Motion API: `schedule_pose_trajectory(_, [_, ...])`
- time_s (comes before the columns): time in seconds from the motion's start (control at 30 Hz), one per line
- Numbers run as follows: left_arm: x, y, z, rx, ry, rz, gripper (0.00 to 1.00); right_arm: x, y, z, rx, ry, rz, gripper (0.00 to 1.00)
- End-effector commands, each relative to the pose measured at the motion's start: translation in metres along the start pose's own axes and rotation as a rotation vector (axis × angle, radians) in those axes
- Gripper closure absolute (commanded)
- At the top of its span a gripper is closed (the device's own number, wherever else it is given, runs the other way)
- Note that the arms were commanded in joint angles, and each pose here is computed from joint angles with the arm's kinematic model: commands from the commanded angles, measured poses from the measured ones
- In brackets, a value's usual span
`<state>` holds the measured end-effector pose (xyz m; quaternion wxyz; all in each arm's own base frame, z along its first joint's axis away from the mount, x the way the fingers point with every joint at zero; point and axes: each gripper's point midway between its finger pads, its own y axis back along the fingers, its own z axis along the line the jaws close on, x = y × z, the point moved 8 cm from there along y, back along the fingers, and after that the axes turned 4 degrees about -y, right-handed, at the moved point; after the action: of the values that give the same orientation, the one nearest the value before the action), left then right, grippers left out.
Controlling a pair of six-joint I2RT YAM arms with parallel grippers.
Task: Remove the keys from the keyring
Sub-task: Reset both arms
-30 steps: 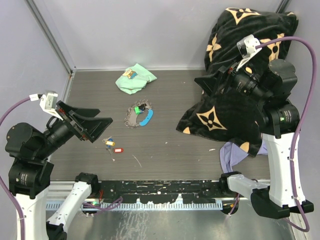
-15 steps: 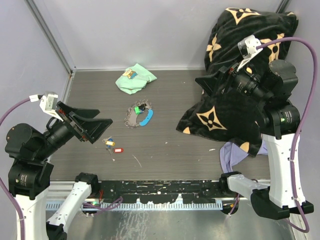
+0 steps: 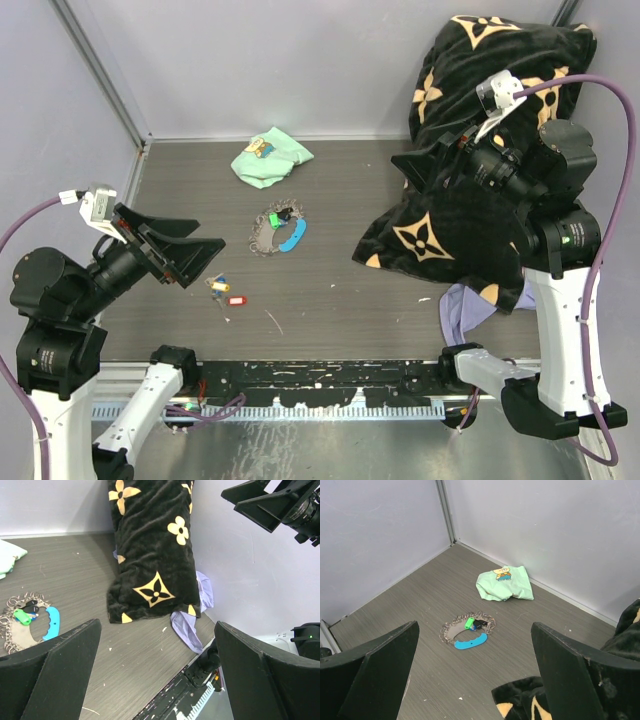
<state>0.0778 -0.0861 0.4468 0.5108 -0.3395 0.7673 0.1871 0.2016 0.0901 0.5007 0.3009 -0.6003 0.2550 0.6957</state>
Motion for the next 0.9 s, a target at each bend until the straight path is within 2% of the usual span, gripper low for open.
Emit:
schedule_pose_trajectory(0.0, [-0.0031, 0.0020, -0.0032, 0.019, -0.037, -0.023, 0.02, -0.0124, 0.0072, 0.0046, 0.006, 0.044, -0.055, 0.00])
schedule_pose_trajectory(0.87, [-0.0028, 0.0021, -0.0038, 0.027, -0.039, -0.018, 0.02, -0.0106, 0.0071, 0.0036, 0.007, 0.042, -0.050, 0.00])
